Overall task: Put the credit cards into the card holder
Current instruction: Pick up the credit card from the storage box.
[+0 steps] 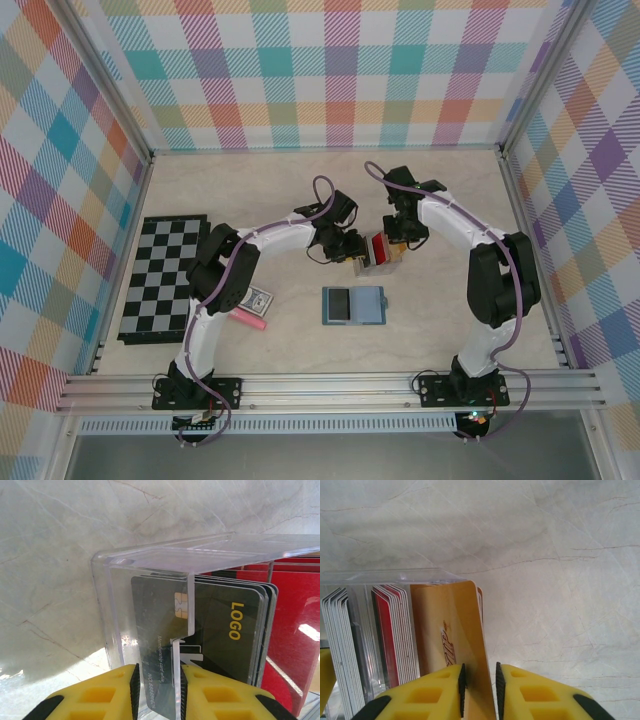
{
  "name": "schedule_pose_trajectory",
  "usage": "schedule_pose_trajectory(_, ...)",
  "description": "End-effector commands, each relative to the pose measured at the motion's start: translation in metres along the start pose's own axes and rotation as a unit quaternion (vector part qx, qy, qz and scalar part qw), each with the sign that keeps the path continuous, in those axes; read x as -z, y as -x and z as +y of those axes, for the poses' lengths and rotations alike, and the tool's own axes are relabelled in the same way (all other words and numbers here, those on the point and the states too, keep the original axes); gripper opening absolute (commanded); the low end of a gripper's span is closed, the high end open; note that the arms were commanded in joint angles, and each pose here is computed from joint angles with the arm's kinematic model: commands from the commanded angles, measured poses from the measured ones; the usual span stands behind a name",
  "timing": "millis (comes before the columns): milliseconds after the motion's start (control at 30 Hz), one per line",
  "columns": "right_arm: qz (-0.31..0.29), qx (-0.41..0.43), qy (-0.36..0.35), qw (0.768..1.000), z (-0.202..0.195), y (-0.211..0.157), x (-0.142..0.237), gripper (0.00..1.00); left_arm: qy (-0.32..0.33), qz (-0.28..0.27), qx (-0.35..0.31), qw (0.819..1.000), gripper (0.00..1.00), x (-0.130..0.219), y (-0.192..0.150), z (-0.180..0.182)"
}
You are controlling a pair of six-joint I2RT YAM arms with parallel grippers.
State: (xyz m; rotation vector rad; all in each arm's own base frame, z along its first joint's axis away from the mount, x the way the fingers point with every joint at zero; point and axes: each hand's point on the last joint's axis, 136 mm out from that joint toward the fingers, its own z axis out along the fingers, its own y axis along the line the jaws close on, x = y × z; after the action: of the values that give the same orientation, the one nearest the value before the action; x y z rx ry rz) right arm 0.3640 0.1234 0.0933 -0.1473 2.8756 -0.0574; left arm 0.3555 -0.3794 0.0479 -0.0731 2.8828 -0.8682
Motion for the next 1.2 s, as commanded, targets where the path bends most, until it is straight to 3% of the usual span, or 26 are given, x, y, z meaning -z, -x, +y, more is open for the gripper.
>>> schedule_pose_trajectory(0, -0.016, 0.006, -0.019, 1.0, -0.007, 0.006, 0.018, 0.23, 0.023, 0.014, 0.011, 1.0, 0.27, 0.007, -0.008, 0.016)
schedule_pose_trajectory(333, -0.027, 0.005, -0.014, 1.0, -0.006, 0.006, 0.03, 0.16, 0.024, 0.015, 0.012, 1.0, 0.27, 0.007, -0.009, 0.018)
schedule_pose_trajectory(567, -0.035, -0.004, 0.028, 0.999, 0.007, 0.006, 0.043, 0.15, 0.022, 0.014, 0.01, 1.0, 0.27, 0.009, -0.009, 0.016)
schedule_pose_trajectory(767, -0.039, -0.013, 0.06, 0.997, 0.016, 0.004, 0.05, 0.08, 0.015, 0.009, 0.007, 1.0, 0.28, 0.014, -0.008, 0.011)
schedule_pose_trajectory(1167, -0.084, -0.055, 0.166, 0.981, 0.038, -0.001, 0.089, 0.01, -0.015, -0.035, -0.009, 0.999, 0.4, 0.051, 0.002, -0.011)
